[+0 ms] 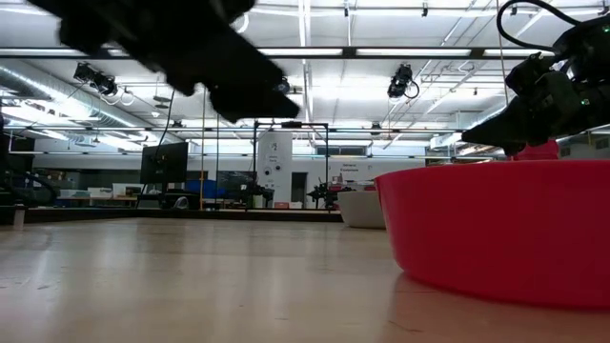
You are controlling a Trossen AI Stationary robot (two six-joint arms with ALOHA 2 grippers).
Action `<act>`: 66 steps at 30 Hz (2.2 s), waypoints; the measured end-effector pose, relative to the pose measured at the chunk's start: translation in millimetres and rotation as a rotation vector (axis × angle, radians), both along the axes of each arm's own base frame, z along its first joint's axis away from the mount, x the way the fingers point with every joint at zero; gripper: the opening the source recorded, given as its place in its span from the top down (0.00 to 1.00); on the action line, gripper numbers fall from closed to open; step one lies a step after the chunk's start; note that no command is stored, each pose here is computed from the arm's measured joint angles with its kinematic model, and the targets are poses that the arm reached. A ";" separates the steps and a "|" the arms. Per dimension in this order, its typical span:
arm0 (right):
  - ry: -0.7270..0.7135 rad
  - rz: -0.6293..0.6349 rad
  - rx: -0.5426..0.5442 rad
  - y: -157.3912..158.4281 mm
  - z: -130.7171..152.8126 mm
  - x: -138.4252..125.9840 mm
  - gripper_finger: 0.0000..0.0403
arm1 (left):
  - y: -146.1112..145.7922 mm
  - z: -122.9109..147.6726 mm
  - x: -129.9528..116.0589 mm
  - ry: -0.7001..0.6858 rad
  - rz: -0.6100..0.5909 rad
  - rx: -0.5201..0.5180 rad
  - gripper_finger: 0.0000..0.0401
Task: Nest bowls inside each other
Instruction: Stack the red bowl on the yellow bowl
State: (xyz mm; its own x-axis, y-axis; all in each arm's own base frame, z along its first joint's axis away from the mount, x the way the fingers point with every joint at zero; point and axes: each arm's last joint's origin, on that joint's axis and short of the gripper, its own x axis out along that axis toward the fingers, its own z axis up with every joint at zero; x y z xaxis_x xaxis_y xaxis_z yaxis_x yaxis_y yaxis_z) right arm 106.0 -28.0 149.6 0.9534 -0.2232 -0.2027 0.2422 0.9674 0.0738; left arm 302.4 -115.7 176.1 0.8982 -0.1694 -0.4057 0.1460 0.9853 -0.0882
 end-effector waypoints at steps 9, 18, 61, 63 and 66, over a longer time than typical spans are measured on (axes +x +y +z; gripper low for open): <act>0.001 0.001 -0.002 0.0 -0.1 0.0 0.97 | 5.1 23.8 27.6 0.000 -0.011 -0.086 0.28; 0.006 -0.003 -0.003 -0.2 -0.5 0.2 0.97 | 4.2 6.0 66.4 0.057 -0.016 -0.163 0.33; 0.020 0.002 0.002 -0.2 -1.9 0.8 0.97 | -3.9 -27.1 120.2 0.278 0.106 -0.282 0.34; 0.020 0.002 0.002 -0.2 -1.9 0.8 0.97 | -3.7 -28.0 119.6 0.287 0.111 -0.278 0.34; 0.020 0.002 0.002 -0.2 -1.9 0.8 0.97 | -3.4 -28.3 119.4 0.290 0.122 -0.280 0.34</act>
